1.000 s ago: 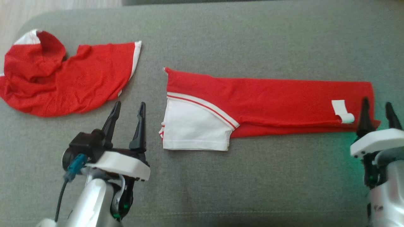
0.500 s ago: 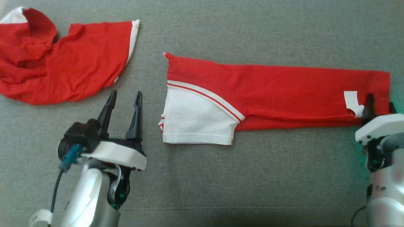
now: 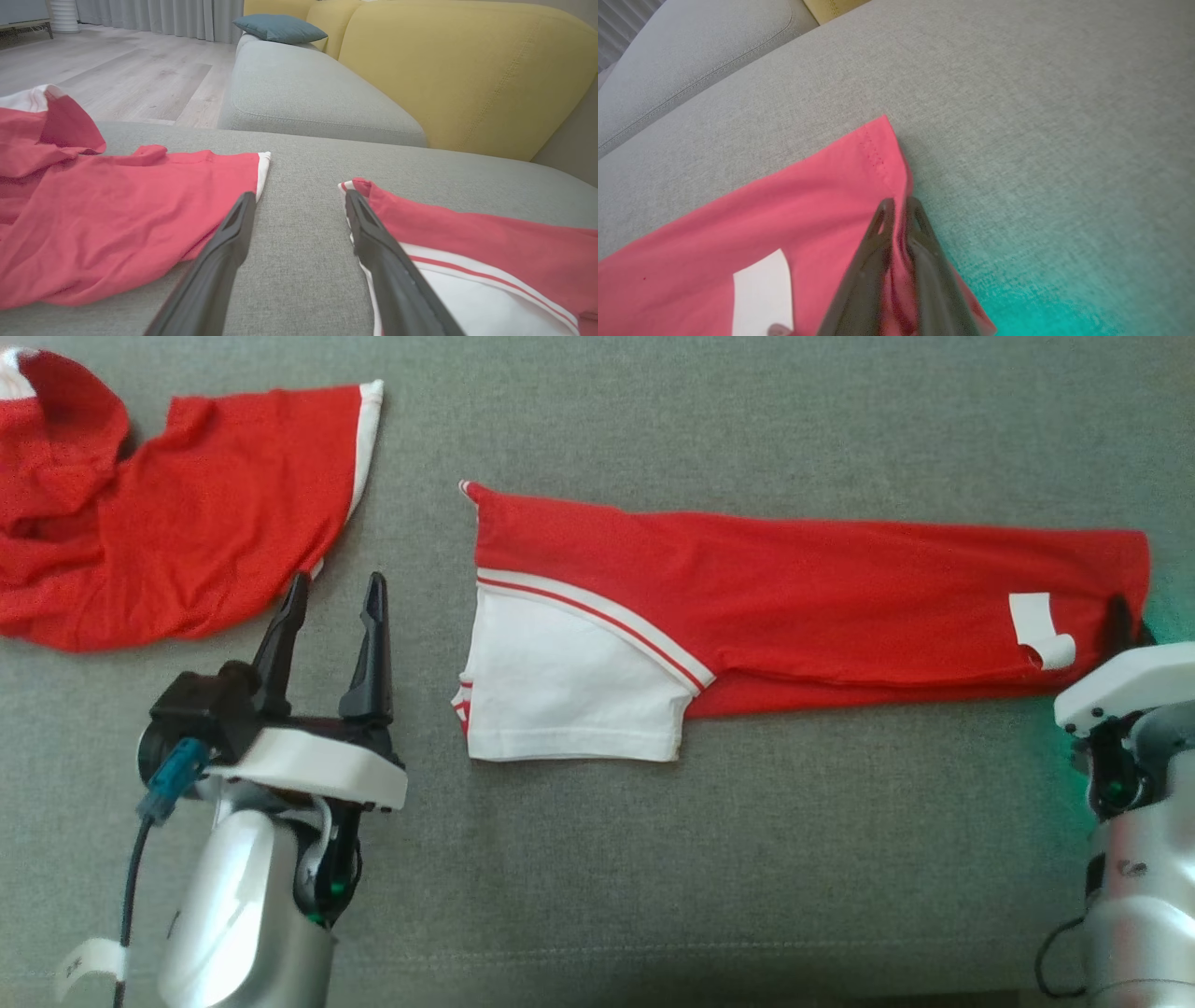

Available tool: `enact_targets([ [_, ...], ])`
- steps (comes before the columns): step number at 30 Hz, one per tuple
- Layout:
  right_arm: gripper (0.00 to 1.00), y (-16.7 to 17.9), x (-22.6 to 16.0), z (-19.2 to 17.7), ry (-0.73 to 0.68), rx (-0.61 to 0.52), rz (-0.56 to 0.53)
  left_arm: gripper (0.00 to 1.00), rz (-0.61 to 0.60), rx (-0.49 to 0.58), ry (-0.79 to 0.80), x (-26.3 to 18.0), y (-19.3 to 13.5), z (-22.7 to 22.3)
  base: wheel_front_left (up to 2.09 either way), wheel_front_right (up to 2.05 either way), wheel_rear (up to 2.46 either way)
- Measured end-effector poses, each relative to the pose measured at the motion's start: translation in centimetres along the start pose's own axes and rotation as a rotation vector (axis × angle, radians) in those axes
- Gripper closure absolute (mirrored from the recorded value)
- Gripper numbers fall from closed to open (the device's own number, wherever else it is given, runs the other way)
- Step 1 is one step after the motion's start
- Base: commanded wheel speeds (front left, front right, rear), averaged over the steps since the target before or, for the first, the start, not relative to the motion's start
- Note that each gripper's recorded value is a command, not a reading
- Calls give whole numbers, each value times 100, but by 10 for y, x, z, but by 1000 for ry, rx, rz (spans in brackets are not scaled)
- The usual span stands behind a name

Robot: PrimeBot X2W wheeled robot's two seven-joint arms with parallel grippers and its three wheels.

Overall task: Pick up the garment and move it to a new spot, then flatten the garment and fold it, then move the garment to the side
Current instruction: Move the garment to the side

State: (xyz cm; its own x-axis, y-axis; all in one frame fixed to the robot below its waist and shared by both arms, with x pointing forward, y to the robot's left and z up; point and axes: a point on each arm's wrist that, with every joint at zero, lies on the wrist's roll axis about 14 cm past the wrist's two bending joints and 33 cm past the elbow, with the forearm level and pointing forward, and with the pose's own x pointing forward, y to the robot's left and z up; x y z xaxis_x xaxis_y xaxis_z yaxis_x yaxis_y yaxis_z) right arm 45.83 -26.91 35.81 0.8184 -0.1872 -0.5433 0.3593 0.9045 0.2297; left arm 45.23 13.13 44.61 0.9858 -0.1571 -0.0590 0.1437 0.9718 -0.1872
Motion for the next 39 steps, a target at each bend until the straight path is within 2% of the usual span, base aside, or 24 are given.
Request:
enact_targets([
  [7, 100, -21, -14, 11, -39, -16, -51, 0, -5, 6, -28, -4, -2, 12, 0, 0, 0],
  [14, 100, -83, -35, 47, -150, -36, -225, 0, -6, 7, -50, -10, -4, 22, 0, 0, 0],
  [17, 100, -91, -42, 57, -176, -55, -263, 0, -5, 7, -56, -14, -4, 25, 0, 0, 0],
  [27, 100, -29, -53, 82, -227, -52, -100, 0, 2, -18, -80, -37, -10, 36, 0, 0, 0],
  [32, 100, 29, -65, 86, -225, -38, 93, 0, -2, -31, -82, -54, -19, 37, 0, 0, 0],
  [39, 100, 105, -90, 59, -157, 5, 362, 0, 11, -31, -98, -70, -21, 42, 0, 0, 0],
])
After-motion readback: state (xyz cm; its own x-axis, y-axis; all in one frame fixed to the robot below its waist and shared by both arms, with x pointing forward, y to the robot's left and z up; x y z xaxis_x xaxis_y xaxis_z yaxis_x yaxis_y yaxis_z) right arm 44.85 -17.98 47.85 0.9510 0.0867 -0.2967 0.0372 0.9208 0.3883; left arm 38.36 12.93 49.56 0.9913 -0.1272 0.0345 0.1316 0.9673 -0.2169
